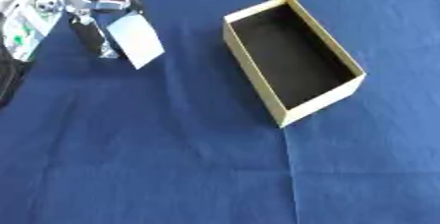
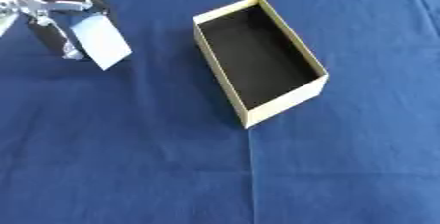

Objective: Pick up objects on the table and place them in the box.

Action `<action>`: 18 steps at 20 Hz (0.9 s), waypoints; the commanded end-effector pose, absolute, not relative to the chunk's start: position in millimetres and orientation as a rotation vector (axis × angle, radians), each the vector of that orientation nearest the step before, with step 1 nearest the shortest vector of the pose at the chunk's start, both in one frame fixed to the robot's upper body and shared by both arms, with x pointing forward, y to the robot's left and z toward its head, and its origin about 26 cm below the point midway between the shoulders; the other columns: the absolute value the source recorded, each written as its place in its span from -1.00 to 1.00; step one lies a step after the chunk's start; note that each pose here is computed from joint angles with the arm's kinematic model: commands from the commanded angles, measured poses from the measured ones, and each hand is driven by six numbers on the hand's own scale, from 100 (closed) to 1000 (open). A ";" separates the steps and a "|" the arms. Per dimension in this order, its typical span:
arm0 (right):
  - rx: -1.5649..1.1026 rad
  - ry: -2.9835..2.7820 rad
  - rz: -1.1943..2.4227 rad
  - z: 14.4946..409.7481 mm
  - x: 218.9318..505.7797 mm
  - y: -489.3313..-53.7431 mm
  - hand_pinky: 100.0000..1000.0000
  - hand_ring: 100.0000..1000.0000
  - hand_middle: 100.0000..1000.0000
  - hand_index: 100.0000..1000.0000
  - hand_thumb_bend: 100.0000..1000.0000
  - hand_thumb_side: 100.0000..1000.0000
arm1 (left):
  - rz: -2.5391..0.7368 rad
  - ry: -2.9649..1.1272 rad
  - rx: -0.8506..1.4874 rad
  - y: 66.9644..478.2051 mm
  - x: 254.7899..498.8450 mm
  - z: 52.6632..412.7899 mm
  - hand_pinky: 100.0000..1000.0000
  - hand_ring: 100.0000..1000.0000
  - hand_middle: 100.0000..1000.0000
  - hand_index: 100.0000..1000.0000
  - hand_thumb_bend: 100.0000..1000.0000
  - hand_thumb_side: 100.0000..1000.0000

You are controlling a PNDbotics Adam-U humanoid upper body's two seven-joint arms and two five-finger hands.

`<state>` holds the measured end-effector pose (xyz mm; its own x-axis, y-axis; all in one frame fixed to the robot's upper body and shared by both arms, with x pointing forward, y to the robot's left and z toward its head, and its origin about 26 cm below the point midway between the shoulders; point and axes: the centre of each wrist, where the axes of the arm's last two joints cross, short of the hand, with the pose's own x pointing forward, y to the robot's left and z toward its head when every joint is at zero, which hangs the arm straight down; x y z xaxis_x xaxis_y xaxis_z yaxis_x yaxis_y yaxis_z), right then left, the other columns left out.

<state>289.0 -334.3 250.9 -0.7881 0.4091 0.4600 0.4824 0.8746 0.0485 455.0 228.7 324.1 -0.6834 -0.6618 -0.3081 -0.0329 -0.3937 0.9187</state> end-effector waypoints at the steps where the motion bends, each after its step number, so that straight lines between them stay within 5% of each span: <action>1: -0.657 -2.634 -0.214 261.3 286.6 -335.7 0.31 0.55 0.22 0.57 -1.00 0.95 | -2.305 -1.386 0.914 221.0 445.3 355.6 0.29 0.34 0.04 -0.20 -0.80 -0.88; 18: -0.535 -2.705 -0.236 279.5 291.0 -325.6 0.30 0.54 0.23 0.57 -1.00 0.94 | -2.010 -1.934 0.961 93.6 435.0 367.7 0.24 0.23 -0.04 -0.20 -0.94 -0.78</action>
<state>293.3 -326.2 271.3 -0.8451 0.3403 0.4123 0.4110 0.9068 0.0940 439.8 101.4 354.7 -0.7851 -0.5464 -0.2916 -0.2410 -0.1641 0.9565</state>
